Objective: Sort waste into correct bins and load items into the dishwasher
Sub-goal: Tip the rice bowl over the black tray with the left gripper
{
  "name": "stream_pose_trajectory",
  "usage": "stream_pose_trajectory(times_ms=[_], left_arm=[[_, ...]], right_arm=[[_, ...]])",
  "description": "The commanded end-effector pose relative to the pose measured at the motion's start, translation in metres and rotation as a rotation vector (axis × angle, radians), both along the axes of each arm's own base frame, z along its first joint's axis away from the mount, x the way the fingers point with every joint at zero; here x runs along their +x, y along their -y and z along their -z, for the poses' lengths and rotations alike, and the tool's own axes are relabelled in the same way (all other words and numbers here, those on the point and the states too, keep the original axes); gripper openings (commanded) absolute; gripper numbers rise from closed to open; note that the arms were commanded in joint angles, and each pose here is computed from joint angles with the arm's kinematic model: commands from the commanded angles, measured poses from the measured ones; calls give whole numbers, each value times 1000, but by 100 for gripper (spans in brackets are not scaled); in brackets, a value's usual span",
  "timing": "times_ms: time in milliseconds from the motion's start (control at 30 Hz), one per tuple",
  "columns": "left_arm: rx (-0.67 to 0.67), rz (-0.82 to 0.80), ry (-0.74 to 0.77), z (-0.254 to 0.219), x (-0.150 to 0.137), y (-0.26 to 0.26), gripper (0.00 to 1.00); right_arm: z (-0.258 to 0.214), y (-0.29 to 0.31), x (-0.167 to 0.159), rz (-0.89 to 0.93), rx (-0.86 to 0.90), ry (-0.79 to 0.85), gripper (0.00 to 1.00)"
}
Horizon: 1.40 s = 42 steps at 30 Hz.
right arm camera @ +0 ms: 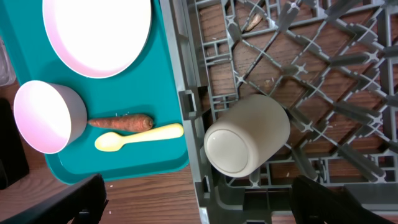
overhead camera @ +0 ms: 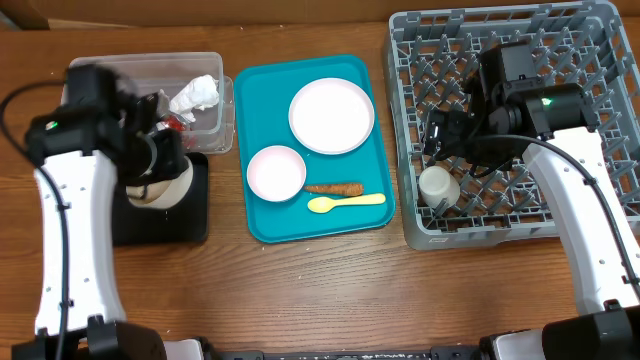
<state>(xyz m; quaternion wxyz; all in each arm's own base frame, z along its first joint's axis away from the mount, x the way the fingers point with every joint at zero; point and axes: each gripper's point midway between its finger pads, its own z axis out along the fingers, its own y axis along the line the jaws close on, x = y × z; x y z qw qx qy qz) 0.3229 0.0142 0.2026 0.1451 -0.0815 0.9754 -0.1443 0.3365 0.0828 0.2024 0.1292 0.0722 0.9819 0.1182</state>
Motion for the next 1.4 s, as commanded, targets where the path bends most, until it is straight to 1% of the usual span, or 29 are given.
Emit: stream_pose_trajectory(times_ms=[0, 100, 233, 300, 333, 433, 467, 500, 633, 667, 767, 933, 1033, 1167, 1300, 1367], left_arm=[[-308, -7, 113, 12, 0, -6, 4], [-361, -105, 141, 34, -4, -33, 4], [-369, -196, 172, 56, -6, -57, 4], [-397, -214, 220, 59, -2, -64, 4], [-434, -224, 261, 59, 3, -68, 4], [-502, -270, 299, 61, 12, -80, 4], [-555, -285, 315, 62, 15, -84, 4], [-649, -285, 347, 59, 18, -86, 4], [-850, -293, 417, 50, 20, -94, 4], [-946, -295, 459, 42, 21, -98, 4], [-1118, -315, 529, 30, 18, -116, 4], [-1177, -421, 489, 44, 12, -136, 4], [-1240, -508, 429, 44, 8, -144, 4], [-1262, -551, 413, 44, 5, -151, 4], [-1329, -623, 342, 44, 3, -155, 4], [-1331, -629, 340, 44, 4, -158, 4]], right_arm=[[-7, 1, 1, -4, -7, 24, 96], [-7, 1, 1, -4, -7, 23, 96], [-7, 1, 0, -1, -6, 22, 96], [-7, 1, 0, -1, -7, 20, 96], [-7, 1, 0, -1, -7, 19, 96], [-7, 1, -1, -1, -7, 17, 96], [-6, 1, -1, -1, -8, 14, 96], [-6, 2, -2, -1, -8, 11, 96], [-6, 2, -3, -1, -8, 8, 96], [-6, 2, -3, -1, -8, 8, 98], [-6, 1, -2, -1, -8, 11, 100], [-6, 1, -2, -1, -7, 11, 100], [-6, -1, -2, -4, 3, 9, 100], [-6, -2, -2, -5, 10, 8, 100], [-6, -2, -3, -6, 10, 8, 100], [-6, -2, -3, -4, 10, 7, 100]])
